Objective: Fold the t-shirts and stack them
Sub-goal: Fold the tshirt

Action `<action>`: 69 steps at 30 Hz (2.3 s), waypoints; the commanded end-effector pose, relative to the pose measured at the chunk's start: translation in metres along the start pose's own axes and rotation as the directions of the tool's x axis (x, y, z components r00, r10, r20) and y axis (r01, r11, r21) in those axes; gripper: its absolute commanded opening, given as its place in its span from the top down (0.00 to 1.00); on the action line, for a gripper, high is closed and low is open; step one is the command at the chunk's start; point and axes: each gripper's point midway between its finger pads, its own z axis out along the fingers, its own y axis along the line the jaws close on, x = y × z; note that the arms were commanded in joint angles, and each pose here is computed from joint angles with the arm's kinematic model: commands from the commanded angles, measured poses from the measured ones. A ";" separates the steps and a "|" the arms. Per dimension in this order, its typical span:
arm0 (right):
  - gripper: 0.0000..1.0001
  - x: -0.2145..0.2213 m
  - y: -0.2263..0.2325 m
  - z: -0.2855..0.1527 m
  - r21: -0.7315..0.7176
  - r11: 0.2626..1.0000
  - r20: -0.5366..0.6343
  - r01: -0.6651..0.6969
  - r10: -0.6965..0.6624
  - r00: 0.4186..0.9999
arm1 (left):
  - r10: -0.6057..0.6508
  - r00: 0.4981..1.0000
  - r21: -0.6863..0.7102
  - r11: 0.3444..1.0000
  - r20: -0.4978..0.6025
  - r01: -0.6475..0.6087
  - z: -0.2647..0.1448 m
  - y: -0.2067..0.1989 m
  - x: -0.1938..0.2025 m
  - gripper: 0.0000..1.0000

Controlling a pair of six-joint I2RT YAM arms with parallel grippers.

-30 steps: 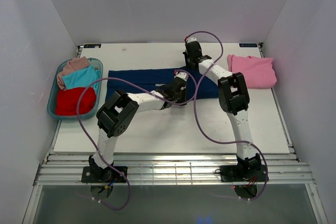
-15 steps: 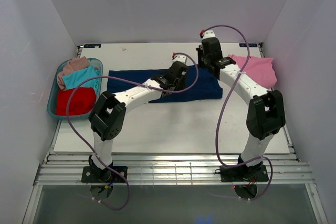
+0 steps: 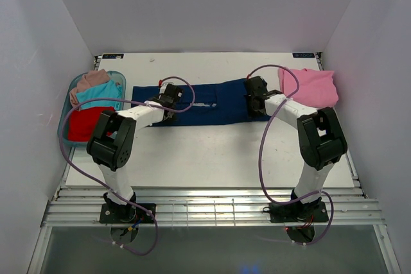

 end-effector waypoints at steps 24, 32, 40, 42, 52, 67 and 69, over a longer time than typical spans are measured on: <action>0.92 0.008 -0.028 0.023 0.181 0.983 -0.050 -0.011 0.021 0.999 | -0.048 0.997 -0.028 0.999 -0.067 0.046 0.010 0.037 0.030 0.67; 0.92 -0.025 -0.034 0.041 0.200 0.979 -0.049 -0.029 0.040 0.998 | 0.036 0.992 0.087 0.996 -0.124 -0.026 -0.031 -0.014 0.071 0.69; 0.92 -0.083 -0.026 0.069 0.148 0.987 -0.016 -0.067 0.070 0.997 | 0.076 0.966 0.231 0.973 -0.249 -0.017 -0.083 -0.061 0.137 0.69; 0.92 -0.087 -0.022 0.082 0.143 0.988 -0.032 -0.064 0.069 0.997 | 0.108 0.959 0.273 0.962 -0.264 -0.034 -0.097 -0.074 0.148 0.69; 0.92 -0.148 -0.024 0.037 0.091 0.989 0.126 -0.116 0.104 0.987 | 0.188 0.964 0.508 0.859 -0.186 -0.070 -0.162 -0.146 0.122 0.69; 0.92 -0.123 0.037 -0.034 -0.293 0.951 0.124 -0.099 0.140 0.982 | 0.204 0.974 0.281 0.933 0.099 -0.224 -0.154 -0.132 0.009 0.69; 0.92 -0.112 0.046 -0.018 -0.303 0.948 0.076 -0.100 0.128 0.989 | 0.213 0.975 0.247 0.943 0.061 -0.221 -0.154 -0.113 0.022 0.73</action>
